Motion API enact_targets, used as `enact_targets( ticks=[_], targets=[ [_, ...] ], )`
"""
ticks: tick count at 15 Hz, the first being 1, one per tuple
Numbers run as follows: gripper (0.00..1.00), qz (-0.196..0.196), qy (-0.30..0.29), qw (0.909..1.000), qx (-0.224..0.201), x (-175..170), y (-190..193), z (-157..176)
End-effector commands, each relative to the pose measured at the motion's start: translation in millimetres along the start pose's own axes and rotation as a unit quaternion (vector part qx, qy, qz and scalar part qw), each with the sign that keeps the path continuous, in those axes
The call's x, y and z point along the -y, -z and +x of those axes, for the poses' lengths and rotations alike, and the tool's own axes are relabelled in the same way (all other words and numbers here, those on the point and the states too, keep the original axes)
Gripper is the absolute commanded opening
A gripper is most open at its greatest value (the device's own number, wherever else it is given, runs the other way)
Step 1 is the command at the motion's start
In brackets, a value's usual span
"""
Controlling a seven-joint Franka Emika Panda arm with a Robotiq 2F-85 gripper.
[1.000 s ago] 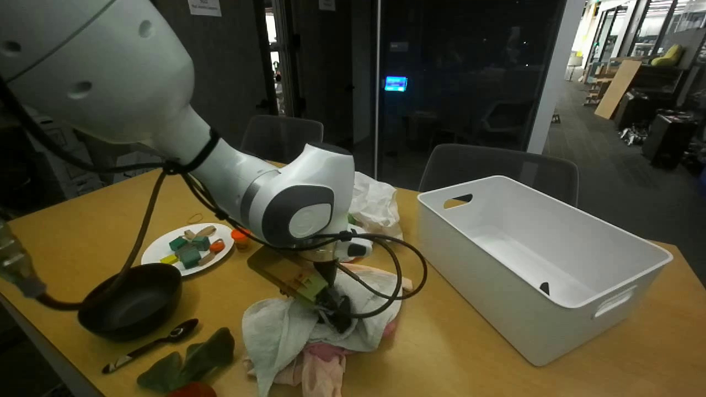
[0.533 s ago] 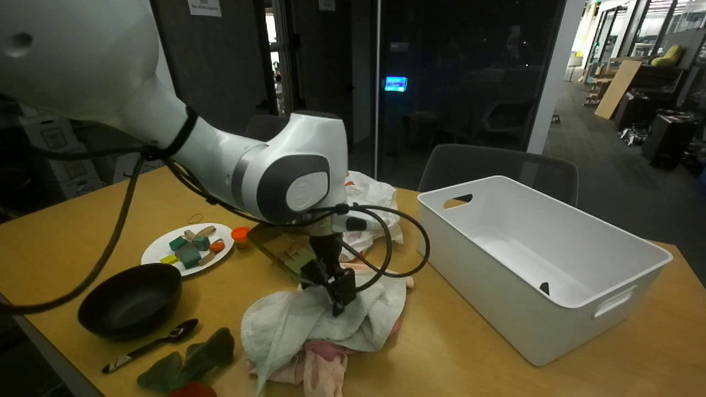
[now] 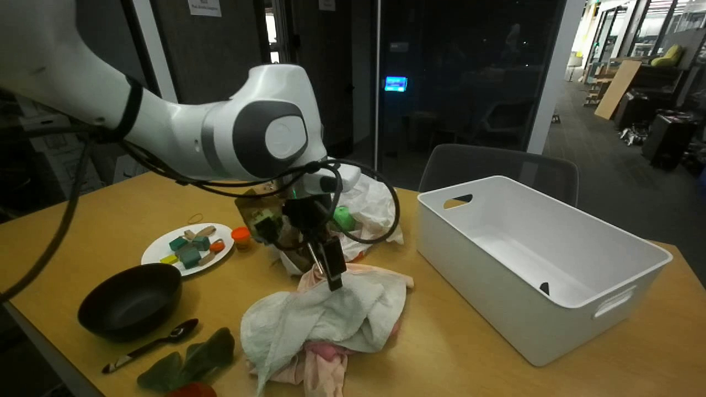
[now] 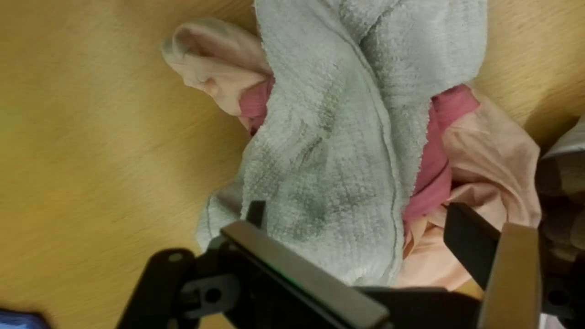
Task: Stack up the shirts on the table
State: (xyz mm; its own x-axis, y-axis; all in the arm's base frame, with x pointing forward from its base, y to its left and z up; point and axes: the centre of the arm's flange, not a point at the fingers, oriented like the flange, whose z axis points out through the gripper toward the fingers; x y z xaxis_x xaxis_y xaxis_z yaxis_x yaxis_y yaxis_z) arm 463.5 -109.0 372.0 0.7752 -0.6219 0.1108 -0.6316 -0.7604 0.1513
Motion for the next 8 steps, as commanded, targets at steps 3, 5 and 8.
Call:
enact_targets(
  ticks=[3,5,8],
  targets=[
    [1.0,-0.029,-0.018,0.9994,-0.001,3.5,3.6,-5.5],
    [1.0,-0.03,-0.018,0.9994,0.002,3.6,0.5,-5.4],
    [1.0,-0.031,-0.019,0.9993,0.003,3.0,-0.7,-5.0]
  ],
)
